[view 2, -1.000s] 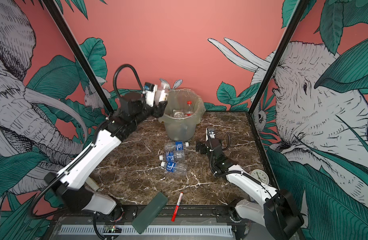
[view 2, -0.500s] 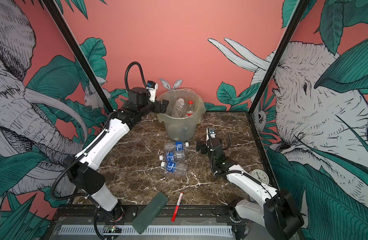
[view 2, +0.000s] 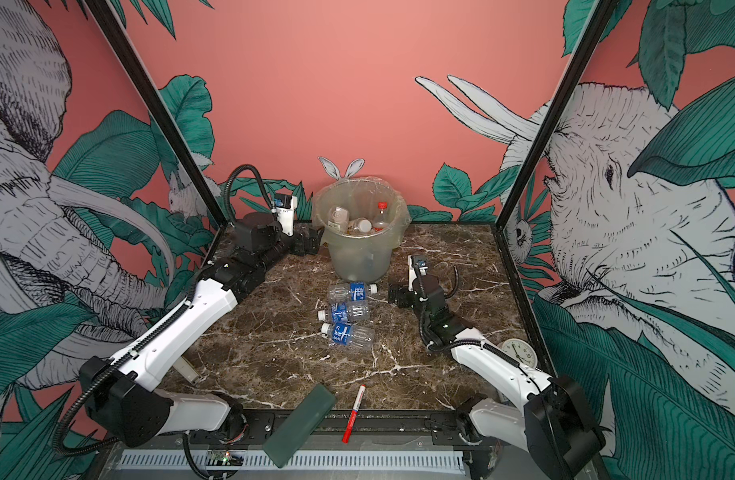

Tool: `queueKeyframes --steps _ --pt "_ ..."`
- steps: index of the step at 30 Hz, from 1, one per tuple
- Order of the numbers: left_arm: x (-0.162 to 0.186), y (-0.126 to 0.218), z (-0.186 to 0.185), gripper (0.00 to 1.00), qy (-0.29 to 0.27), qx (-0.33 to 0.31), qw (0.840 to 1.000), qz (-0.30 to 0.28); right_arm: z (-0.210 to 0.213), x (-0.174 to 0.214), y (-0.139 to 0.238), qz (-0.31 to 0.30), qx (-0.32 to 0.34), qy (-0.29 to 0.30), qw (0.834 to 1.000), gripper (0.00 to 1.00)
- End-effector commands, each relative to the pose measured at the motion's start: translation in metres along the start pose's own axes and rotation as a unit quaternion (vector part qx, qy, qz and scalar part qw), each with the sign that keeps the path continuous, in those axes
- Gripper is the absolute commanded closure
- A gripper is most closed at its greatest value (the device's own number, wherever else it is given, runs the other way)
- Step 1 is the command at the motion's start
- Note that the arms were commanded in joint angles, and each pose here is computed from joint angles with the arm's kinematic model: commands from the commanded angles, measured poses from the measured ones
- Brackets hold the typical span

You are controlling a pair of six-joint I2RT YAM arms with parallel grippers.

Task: Throw the plastic bottles in the bin
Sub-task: 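Lower the left gripper beside the bin while the right gripper reaches toward the blue-labelled bottles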

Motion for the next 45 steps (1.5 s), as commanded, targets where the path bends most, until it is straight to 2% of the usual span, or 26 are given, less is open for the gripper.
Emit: queueKeyframes --steps 1,10,15,20,27,30,36,45 --pt "0.004 0.007 0.002 0.01 0.016 -0.001 1.000 -0.022 0.009 -0.013 -0.001 -0.027 -0.039 -0.005 0.999 0.01" --pt "0.054 0.008 0.009 0.00 0.029 -0.009 1.000 0.000 0.020 -0.016 -0.005 -0.013 -0.070 0.010 0.997 0.01" --pt "0.080 0.012 0.014 0.00 0.032 -0.015 0.999 0.014 0.034 -0.007 -0.002 0.024 -0.095 0.022 0.995 0.01" --pt "0.112 0.003 0.018 0.00 0.045 -0.020 0.998 0.030 0.052 0.006 0.007 0.057 -0.096 0.078 0.991 0.00" --pt "0.147 -0.014 0.017 0.00 0.066 0.001 0.996 0.056 0.079 0.026 0.019 0.108 -0.143 0.163 0.970 0.00" --pt "0.158 -0.017 0.019 0.01 0.077 0.000 0.995 0.061 0.084 0.033 0.020 0.145 -0.169 0.174 0.959 0.03" --pt "0.171 -0.022 0.026 0.01 0.141 0.042 0.986 0.080 0.101 0.049 0.022 0.200 -0.213 0.186 0.938 0.05" --pt "0.173 -0.030 0.018 0.01 0.141 0.087 0.982 0.094 0.121 0.069 0.025 0.225 -0.283 0.217 0.907 0.06"
Point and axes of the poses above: each gripper's point midway between its finger pads, its own y axis back along the fingers, its own z axis along the line the jaws close on, x = y × z, the point moved 7 cm from there along y, back along the fingers, and after that the axes turned 1 degree about -y, right-handed, at the moved point
